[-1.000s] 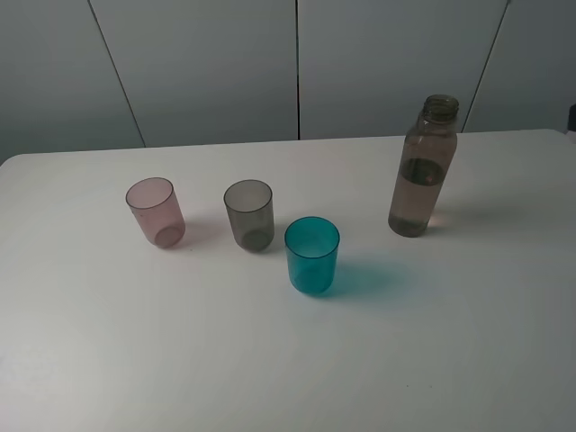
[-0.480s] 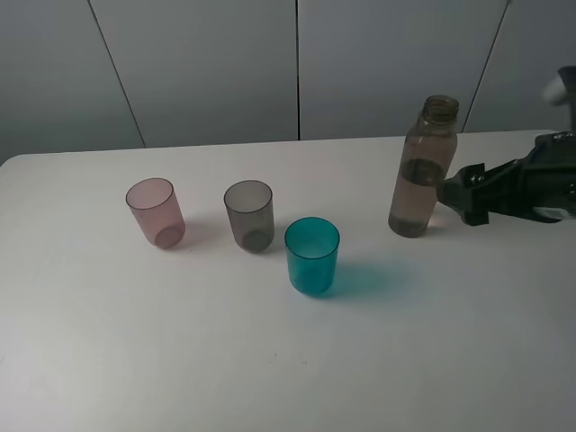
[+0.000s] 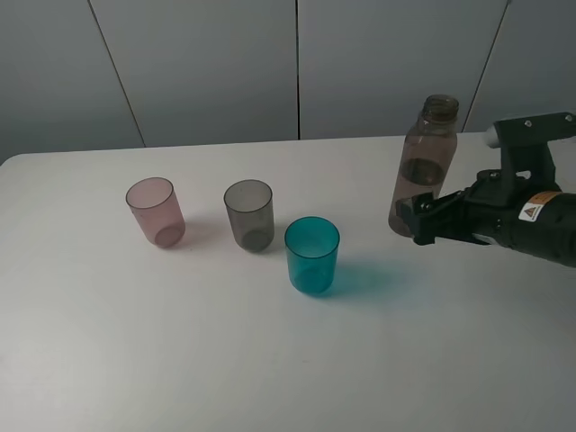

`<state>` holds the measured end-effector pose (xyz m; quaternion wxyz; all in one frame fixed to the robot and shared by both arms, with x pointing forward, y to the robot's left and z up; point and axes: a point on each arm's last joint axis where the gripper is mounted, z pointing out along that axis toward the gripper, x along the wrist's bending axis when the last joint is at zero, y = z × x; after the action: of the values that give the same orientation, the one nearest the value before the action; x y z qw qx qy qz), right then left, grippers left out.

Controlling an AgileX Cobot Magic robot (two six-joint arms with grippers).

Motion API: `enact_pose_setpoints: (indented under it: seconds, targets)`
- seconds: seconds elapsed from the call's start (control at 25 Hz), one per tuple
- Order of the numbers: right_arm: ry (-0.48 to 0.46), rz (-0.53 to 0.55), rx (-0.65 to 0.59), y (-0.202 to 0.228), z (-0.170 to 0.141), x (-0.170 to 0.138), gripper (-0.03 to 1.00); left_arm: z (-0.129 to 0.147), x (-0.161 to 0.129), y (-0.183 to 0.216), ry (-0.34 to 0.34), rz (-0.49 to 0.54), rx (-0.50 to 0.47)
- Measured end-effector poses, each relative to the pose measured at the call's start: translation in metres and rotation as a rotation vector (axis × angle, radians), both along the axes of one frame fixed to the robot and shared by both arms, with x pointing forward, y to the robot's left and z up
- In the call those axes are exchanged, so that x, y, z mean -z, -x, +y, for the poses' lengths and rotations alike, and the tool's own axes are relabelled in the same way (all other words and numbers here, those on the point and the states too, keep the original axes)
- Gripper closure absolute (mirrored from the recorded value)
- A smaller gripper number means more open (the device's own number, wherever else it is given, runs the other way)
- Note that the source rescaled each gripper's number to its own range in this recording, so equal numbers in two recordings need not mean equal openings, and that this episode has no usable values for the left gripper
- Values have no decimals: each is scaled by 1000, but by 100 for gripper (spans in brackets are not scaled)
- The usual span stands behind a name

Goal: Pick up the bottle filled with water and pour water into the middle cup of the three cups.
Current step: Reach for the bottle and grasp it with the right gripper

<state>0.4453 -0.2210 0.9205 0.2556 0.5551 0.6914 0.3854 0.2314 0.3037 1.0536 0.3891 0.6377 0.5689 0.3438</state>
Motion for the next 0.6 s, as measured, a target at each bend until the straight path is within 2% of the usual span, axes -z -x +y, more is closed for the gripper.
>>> enact_pose_setpoints:
  seconds: [0.2,0.44,0.6]
  targets:
    - [-10,-85,27,-12,2,17,-3,0,0,0,0,0,0]
    - [-11,-136,58,-22,3,32,-3,0,0,0,0,0,0]
    - [-5,-132,78,-29,4,42,-3,0,0,0,0,0,0]
